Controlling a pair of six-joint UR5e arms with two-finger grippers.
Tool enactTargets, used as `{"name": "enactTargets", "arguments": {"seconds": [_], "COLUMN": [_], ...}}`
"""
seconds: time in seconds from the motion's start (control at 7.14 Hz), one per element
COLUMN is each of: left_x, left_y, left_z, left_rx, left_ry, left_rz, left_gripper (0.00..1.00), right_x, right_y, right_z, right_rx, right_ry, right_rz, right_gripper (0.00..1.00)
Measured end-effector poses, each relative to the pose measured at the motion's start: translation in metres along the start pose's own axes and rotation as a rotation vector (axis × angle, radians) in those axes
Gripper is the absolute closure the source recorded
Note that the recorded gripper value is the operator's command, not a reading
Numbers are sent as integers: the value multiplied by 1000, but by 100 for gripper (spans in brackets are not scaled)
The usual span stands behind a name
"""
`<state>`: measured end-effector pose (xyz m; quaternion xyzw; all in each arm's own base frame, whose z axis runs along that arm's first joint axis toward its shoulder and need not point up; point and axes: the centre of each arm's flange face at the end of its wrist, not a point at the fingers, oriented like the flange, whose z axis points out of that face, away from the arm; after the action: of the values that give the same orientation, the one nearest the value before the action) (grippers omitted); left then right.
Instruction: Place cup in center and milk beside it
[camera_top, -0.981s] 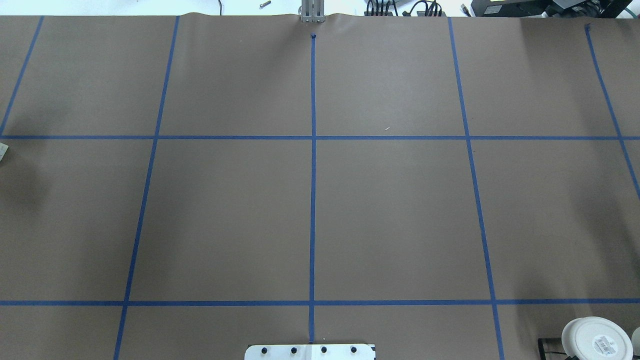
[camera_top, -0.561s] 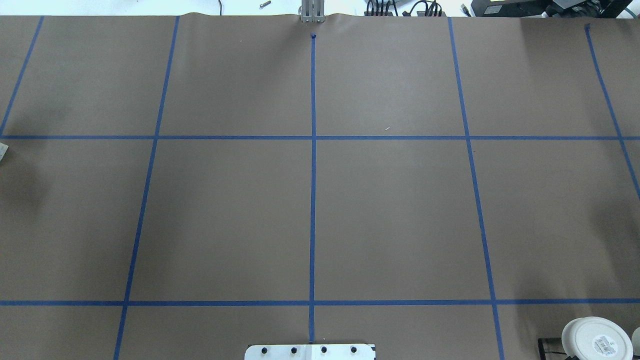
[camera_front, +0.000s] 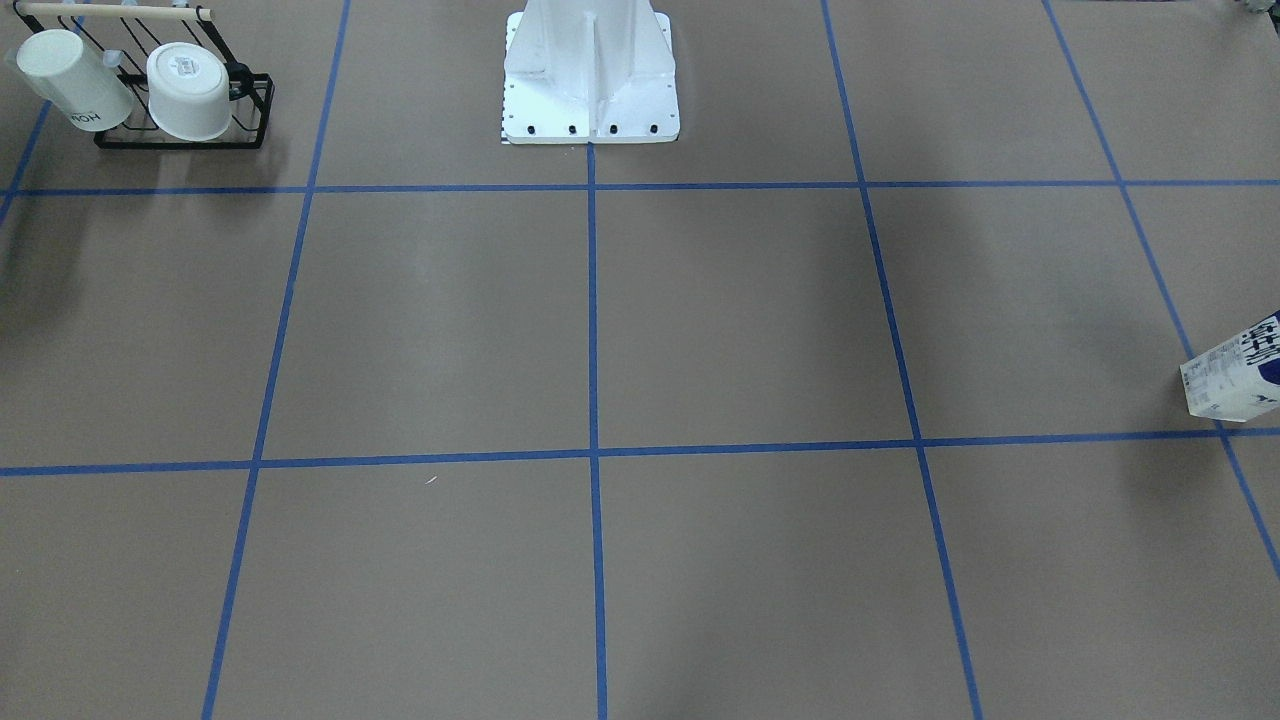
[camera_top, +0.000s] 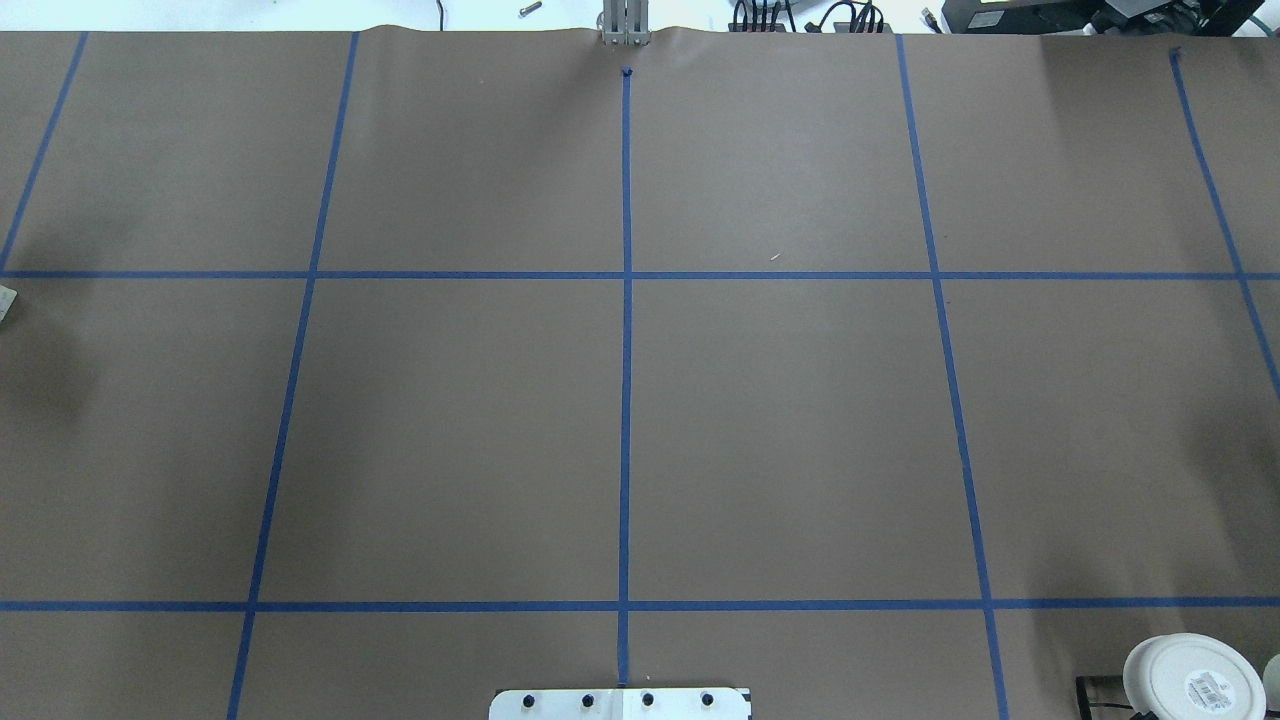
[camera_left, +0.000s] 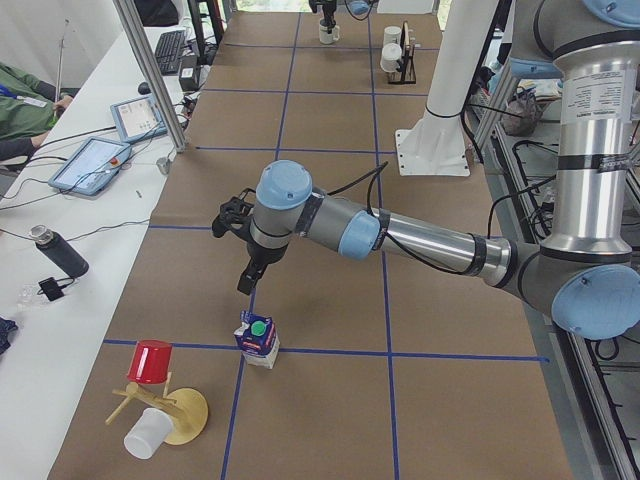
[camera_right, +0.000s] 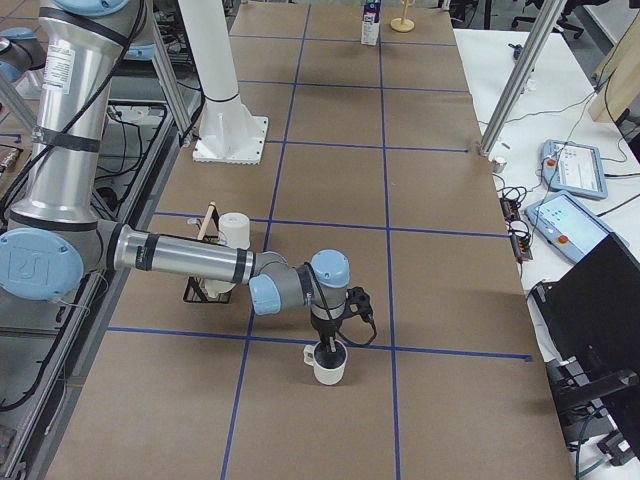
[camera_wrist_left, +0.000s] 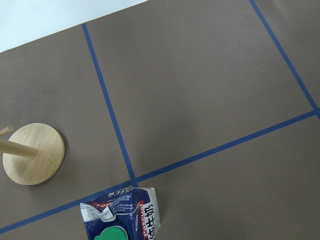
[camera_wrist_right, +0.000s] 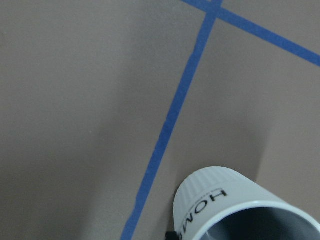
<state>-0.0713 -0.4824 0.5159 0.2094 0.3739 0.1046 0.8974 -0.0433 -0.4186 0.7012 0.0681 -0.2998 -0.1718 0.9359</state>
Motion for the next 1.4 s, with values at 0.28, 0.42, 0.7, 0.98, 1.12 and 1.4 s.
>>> {"name": "enactTargets", "arguments": {"seconds": [0.28, 0.42, 0.7, 0.98, 1.12, 1.4], "left_x": [-2, -3, -4, -3, -3, -2], "left_y": [3, 5, 7, 7, 7, 7], "left_z": [2, 3, 4, 3, 4, 3], "left_rx": [-5, -8, -12, -10, -11, -10], "left_ry": [0, 0, 1, 2, 2, 3], "left_rz": [-5, -8, -13, -12, -13, -12], "left_gripper": [1, 1, 1, 1, 1, 1], "right_x": [-32, -50, -101, -206, -277, -419], "right_y": [-43, -78, -149, -222, -258, -299], "right_z": [-50, -78, -122, -141, -149, -160], "right_rx": [114, 181, 262, 260, 247, 216], "right_ry": [-47, -76, -165, -266, -283, -249], "right_rz": [-62, -105, -162, -110, -57, 51], "right_gripper": [100, 100, 100, 100, 100, 100]}}
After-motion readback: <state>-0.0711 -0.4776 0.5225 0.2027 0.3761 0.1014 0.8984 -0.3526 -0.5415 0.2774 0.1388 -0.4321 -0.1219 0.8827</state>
